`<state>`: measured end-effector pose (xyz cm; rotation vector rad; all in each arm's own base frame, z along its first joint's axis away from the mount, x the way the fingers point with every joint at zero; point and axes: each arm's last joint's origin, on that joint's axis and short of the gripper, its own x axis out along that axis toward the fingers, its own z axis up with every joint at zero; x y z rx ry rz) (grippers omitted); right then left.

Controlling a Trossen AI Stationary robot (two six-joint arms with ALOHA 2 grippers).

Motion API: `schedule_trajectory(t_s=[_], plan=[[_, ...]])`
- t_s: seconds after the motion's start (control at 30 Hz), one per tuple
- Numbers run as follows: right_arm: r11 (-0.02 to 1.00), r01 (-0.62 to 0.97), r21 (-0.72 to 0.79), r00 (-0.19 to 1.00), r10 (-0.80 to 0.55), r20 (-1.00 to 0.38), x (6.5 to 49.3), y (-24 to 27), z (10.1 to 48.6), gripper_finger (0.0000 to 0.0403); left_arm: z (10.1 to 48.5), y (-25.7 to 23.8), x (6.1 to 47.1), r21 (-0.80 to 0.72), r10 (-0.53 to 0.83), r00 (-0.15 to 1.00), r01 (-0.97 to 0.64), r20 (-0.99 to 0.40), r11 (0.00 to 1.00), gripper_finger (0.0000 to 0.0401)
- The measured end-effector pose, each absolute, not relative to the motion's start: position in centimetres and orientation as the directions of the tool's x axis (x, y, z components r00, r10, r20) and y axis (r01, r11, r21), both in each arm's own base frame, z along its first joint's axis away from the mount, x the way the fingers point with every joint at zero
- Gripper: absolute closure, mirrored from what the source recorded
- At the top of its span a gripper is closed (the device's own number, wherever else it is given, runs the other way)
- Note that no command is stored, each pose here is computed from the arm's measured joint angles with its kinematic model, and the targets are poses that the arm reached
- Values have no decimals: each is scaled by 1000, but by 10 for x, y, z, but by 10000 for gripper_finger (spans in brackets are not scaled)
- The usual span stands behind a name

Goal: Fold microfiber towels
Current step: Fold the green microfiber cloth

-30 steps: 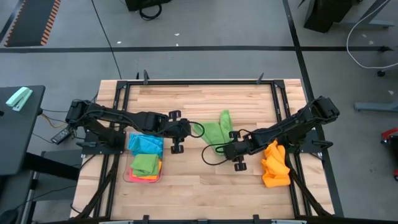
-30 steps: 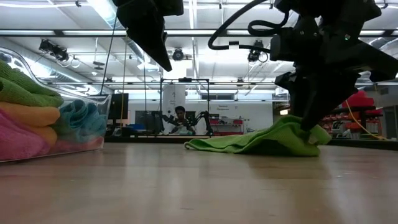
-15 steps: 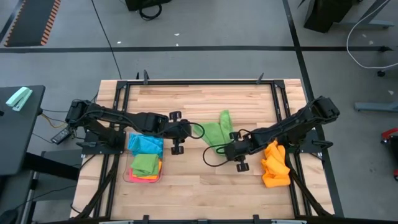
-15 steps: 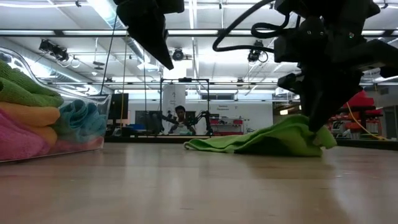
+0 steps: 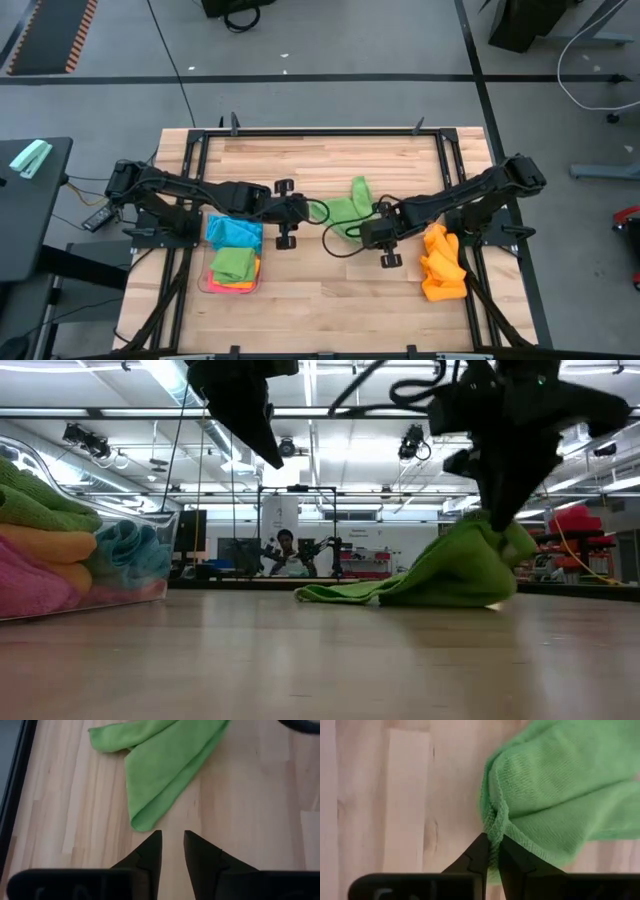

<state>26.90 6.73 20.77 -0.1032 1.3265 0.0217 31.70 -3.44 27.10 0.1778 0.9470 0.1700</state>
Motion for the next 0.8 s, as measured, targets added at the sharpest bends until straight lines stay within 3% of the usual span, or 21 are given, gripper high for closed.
schedule_trajectory(t_s=[0.13, 0.33, 0.53, 0.8], plan=[[996, -73, -53, 297, -29, -955, 278, 68, 222, 359, 271, -41, 317, 234, 207, 585, -31, -784, 972, 295], [997, -59, -50, 243, -34, -969, 277, 68, 248, 359, 264, -55, 320, 228, 173, 580, 22, -796, 973, 274], [996, -77, -44, 312, -18, -950, 285, 70, 280, 359, 245, -63, 335, 235, 155, 578, 66, -801, 970, 262], [993, -19, -115, 352, -101, -931, 279, 67, 340, 359, 218, -56, 355, 337, 279, 564, -2, -777, 942, 225]])
